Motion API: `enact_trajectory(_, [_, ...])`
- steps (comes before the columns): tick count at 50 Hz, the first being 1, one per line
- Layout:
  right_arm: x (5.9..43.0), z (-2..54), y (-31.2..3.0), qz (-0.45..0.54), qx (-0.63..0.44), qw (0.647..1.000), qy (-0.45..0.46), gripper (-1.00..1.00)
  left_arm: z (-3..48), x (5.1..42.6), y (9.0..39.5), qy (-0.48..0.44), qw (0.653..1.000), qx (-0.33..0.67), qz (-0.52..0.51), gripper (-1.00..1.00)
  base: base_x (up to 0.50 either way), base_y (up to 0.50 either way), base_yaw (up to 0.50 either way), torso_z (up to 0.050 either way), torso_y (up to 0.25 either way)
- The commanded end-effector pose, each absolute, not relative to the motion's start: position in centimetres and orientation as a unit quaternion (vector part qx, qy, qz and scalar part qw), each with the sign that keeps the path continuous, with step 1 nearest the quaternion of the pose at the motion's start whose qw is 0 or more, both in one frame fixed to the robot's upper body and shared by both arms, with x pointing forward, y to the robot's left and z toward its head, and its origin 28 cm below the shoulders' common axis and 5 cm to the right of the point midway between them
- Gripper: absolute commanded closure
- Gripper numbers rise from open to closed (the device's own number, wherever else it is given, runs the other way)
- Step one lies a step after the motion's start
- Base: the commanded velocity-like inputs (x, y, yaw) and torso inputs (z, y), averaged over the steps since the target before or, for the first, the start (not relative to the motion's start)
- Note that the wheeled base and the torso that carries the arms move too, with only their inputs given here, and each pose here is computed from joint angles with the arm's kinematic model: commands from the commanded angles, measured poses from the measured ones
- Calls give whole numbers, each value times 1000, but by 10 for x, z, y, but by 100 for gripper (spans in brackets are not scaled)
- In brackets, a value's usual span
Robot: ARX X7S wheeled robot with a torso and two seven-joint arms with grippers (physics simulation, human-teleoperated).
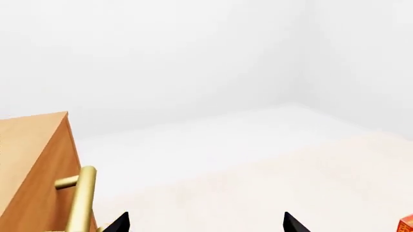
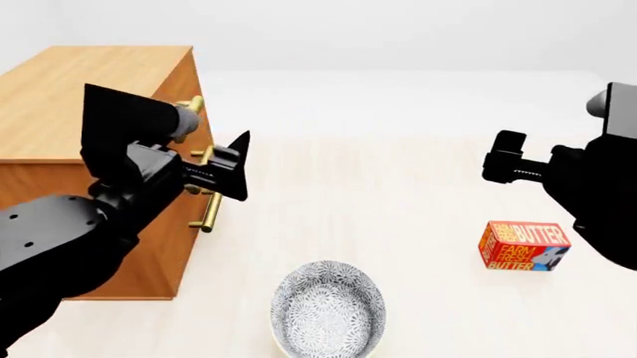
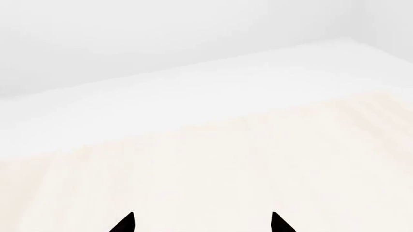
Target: Put the chocolate pudding in the top drawer of the cabinet and close it.
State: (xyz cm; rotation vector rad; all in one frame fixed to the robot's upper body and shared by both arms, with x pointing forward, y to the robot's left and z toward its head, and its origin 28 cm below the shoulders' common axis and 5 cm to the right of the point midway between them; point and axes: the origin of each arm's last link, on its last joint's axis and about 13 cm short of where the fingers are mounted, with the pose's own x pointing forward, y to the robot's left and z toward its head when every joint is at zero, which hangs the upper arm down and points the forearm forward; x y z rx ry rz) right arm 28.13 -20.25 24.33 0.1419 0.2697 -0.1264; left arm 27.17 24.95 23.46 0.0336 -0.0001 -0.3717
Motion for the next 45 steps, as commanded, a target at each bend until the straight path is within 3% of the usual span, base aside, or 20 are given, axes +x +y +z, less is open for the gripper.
enact_trajectory(1, [269,233,-195,-49,67,989,124,-100,253,256,247,-40,979,15,-198,-100,0,0,0,0,0])
enact_trajectory(45, [143,274,-173,-8,6,1000,21,-100,275,164,294,-149,980,4,-132,-100,0,0,0,0,0])
